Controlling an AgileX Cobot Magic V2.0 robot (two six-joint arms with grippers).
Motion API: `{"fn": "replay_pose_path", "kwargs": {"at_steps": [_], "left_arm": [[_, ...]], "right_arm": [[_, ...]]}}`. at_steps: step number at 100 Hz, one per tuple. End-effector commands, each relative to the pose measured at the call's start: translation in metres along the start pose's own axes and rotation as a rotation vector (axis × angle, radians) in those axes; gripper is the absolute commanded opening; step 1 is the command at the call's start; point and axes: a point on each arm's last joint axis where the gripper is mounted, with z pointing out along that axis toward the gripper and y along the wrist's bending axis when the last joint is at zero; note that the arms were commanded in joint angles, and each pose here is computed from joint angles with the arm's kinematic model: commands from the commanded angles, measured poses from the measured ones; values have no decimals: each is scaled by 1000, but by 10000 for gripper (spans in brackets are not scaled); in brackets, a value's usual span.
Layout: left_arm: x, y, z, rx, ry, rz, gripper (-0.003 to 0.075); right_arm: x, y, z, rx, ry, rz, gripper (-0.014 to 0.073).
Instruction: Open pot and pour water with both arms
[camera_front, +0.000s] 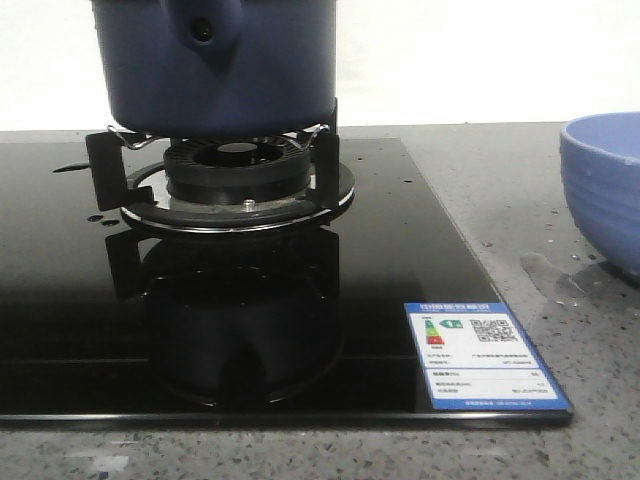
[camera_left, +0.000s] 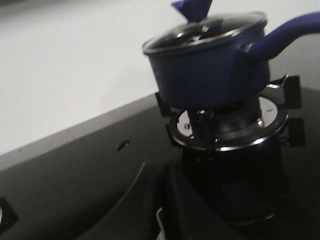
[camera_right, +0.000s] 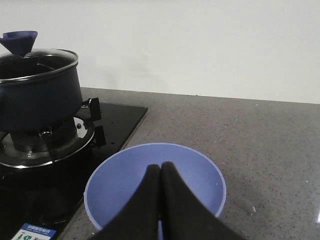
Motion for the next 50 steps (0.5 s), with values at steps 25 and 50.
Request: {"fn": "replay_pose_path", "kwargs": {"at_steps": [25, 50], "left_arm": [[45, 3, 10, -249, 92, -228, -20], [66, 0, 4, -306, 202, -224, -20]], "right_arm": [[-13, -1, -2, 6, -93, -7, -64], [-13, -1, -2, 6, -93, -7, -64]]}}
